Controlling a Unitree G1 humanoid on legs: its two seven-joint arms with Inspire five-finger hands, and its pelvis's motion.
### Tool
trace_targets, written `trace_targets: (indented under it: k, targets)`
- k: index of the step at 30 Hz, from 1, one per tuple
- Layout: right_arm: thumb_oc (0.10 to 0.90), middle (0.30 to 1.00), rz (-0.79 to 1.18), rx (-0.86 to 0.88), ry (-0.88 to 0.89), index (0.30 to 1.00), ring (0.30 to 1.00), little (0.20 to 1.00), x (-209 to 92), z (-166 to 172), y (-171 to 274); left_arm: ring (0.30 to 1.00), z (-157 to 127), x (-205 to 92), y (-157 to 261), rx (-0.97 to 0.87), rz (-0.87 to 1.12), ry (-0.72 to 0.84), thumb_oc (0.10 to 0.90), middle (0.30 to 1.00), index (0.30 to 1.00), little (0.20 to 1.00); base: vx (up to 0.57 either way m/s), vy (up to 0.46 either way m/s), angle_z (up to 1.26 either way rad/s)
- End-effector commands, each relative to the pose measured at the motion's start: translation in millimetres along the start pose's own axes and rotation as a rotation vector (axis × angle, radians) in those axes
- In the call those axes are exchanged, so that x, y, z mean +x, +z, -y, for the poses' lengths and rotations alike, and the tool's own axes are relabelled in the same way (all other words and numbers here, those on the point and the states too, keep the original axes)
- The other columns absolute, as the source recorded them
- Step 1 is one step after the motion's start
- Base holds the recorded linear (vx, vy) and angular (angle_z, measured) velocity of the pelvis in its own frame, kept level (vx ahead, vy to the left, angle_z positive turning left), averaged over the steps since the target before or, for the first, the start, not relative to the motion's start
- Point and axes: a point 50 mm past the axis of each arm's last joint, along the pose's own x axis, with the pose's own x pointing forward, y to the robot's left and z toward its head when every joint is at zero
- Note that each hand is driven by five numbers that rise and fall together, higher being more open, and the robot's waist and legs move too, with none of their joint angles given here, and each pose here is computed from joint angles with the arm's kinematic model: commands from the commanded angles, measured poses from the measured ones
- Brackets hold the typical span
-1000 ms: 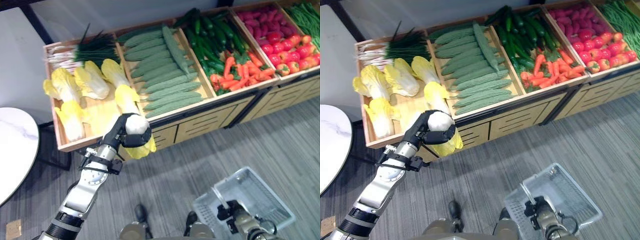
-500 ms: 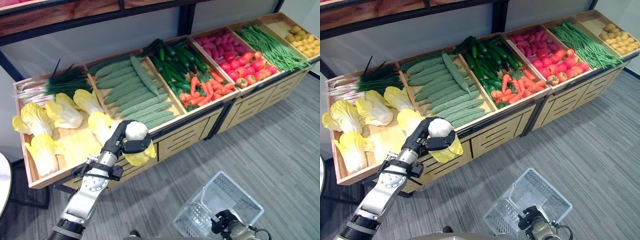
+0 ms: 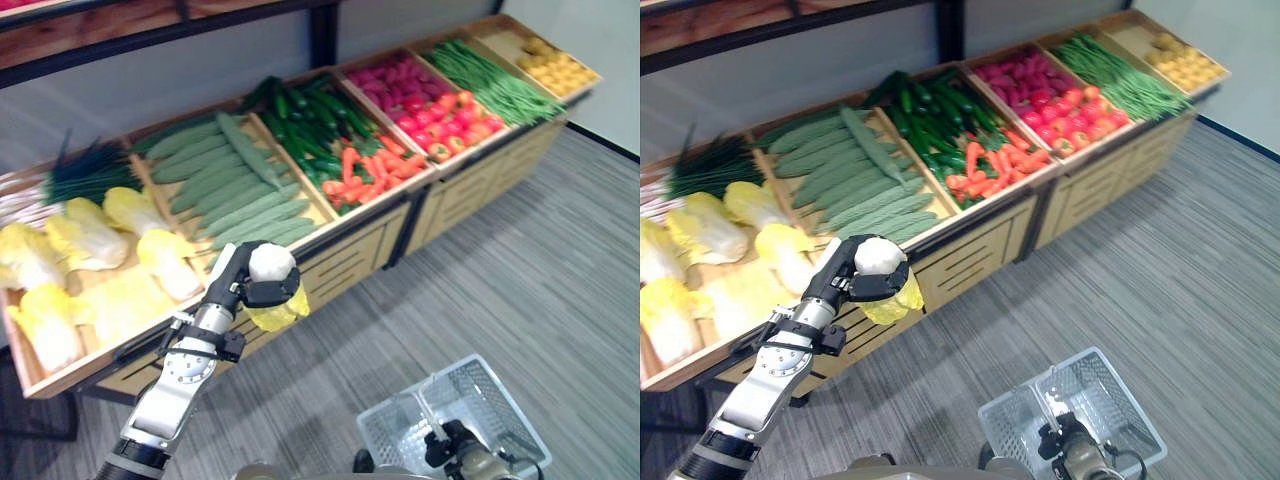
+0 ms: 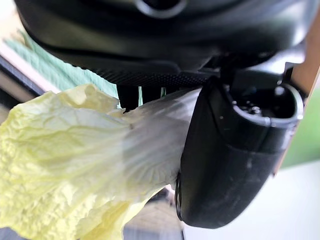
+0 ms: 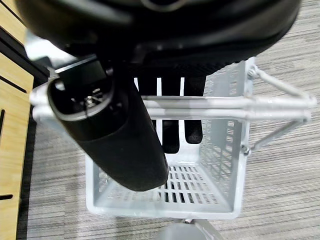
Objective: Get the vegetables into the basket
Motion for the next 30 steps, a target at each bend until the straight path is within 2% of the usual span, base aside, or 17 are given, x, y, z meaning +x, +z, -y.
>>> trace_targets:
  k: [1,17,30]
  targets:
    - [0.4,0.3,0.032,-0.017,-0.011,0.3,0.3,0.3,-0.6,5.0,-1.5,0.3,-16.2,10.2,64.6,-0.021,0.343,0.089,0.4,0.3,0.3,0.3,0.03,0.184,-1.57]
    - [0.4,0.3,0.066,0.056,-0.008,0.3,0.3,0.3,-1.2,-0.8,13.0,0.3,-20.5,16.5,74.7,0.028,0.376,0.076,0.4,0.3,0.3,0.3,-0.04,0.169,-0.44]
    - [0.4,0.3,0.082,0.016,0.003,0.3,0.3,0.3,-2.3,-7.5,16.2,0.3,-28.6,14.3,70.6,0.018,0.347,0.112,0.4,0.3,0.3,0.3,-0.09,-0.027,-0.58]
